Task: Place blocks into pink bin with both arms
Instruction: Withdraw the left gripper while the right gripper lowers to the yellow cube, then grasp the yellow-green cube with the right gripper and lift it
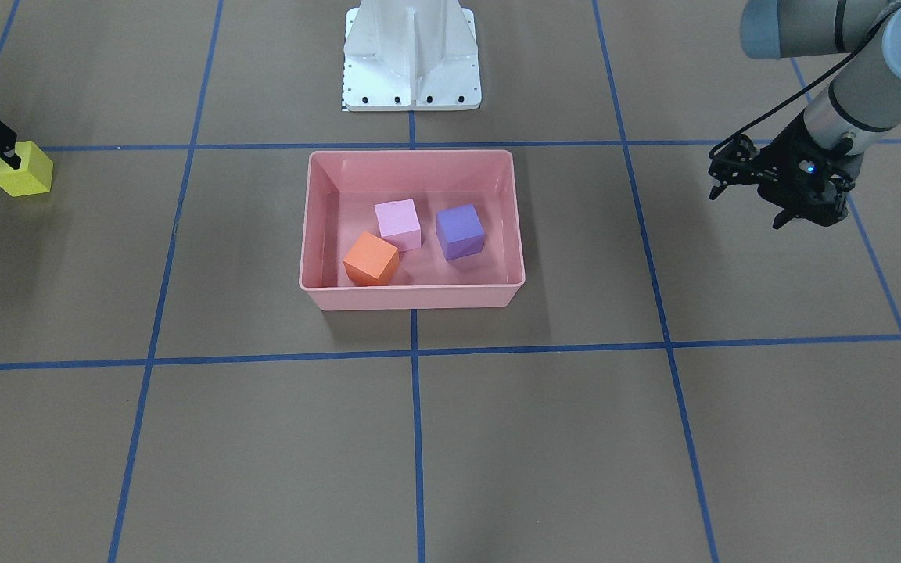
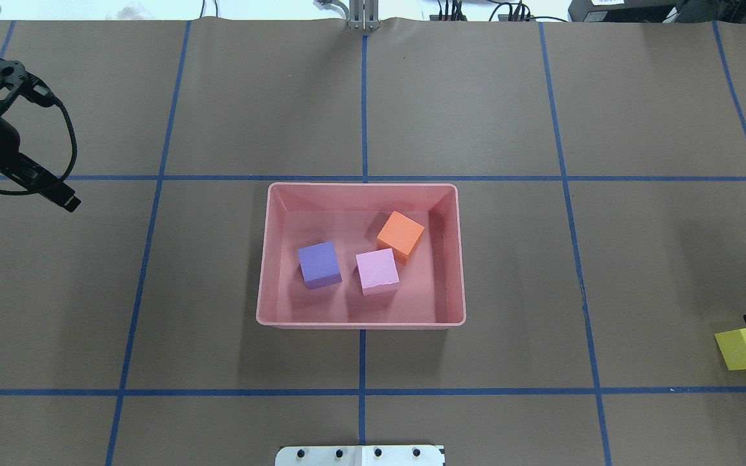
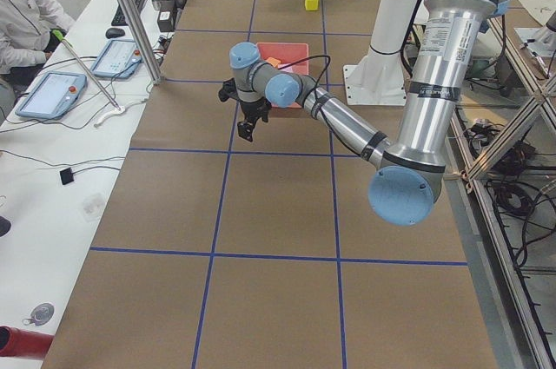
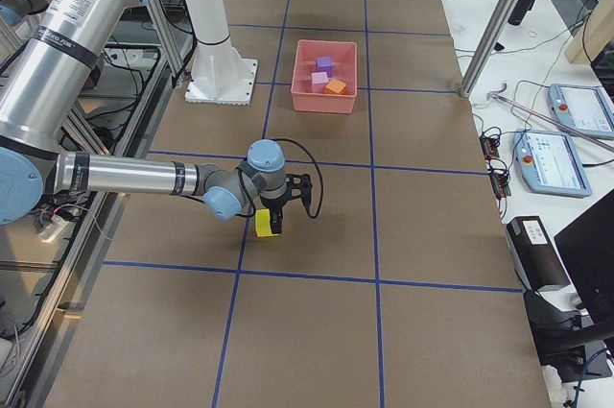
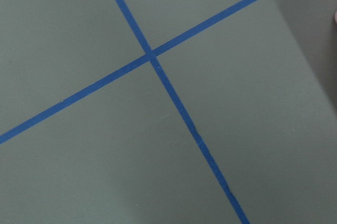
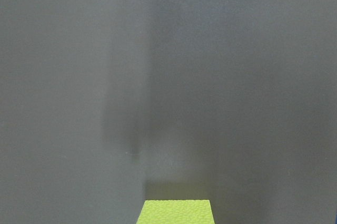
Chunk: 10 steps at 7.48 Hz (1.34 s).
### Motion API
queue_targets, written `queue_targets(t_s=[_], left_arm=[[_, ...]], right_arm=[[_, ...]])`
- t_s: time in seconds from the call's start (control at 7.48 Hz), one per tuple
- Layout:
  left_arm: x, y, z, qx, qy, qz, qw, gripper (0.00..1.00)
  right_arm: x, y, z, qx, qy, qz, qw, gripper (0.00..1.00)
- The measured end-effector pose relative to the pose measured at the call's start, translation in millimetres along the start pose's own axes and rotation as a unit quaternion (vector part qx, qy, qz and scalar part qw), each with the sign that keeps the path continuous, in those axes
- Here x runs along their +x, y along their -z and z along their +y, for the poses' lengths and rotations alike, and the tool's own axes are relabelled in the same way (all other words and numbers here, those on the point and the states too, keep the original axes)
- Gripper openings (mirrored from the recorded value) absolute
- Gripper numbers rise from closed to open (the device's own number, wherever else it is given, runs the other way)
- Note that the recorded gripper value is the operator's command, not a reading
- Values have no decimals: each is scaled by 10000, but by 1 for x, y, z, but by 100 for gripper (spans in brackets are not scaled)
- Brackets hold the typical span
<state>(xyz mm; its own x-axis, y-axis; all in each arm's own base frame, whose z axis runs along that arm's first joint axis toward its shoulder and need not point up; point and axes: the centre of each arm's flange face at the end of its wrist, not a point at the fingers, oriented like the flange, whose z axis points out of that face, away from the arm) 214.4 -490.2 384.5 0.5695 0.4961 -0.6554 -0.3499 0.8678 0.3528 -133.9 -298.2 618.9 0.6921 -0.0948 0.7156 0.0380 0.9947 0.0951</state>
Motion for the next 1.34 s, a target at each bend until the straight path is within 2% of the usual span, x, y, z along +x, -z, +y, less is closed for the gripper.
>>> queue_targets(t_s=[0.53,0.67,0.8,0.94,1.2,1.34], left_arm=[[-3,-3,1,-15,12,-2,10000,100],[-4,-3,1,-17,14,-4,10000,100],[-4,-4,1,-21,18,-6,10000,100],[-5,-5,1,-29,22,-6,10000,100],[-5,-8,1,-53,24,-4,10000,100],[-6,-9,1,-66,31,-4,10000,100]], right_arm=[[-7,-32,18,68,104,118,9999,100],[-6,-41,22,40,169,188,9997,96],[-4,-50,26,12,241,284,9993,40],[-5,-55,28,-10,296,332,9990,8],[-14,-58,26,-15,384,278,9989,1],[-27,-55,20,10,442,139,9989,1]])
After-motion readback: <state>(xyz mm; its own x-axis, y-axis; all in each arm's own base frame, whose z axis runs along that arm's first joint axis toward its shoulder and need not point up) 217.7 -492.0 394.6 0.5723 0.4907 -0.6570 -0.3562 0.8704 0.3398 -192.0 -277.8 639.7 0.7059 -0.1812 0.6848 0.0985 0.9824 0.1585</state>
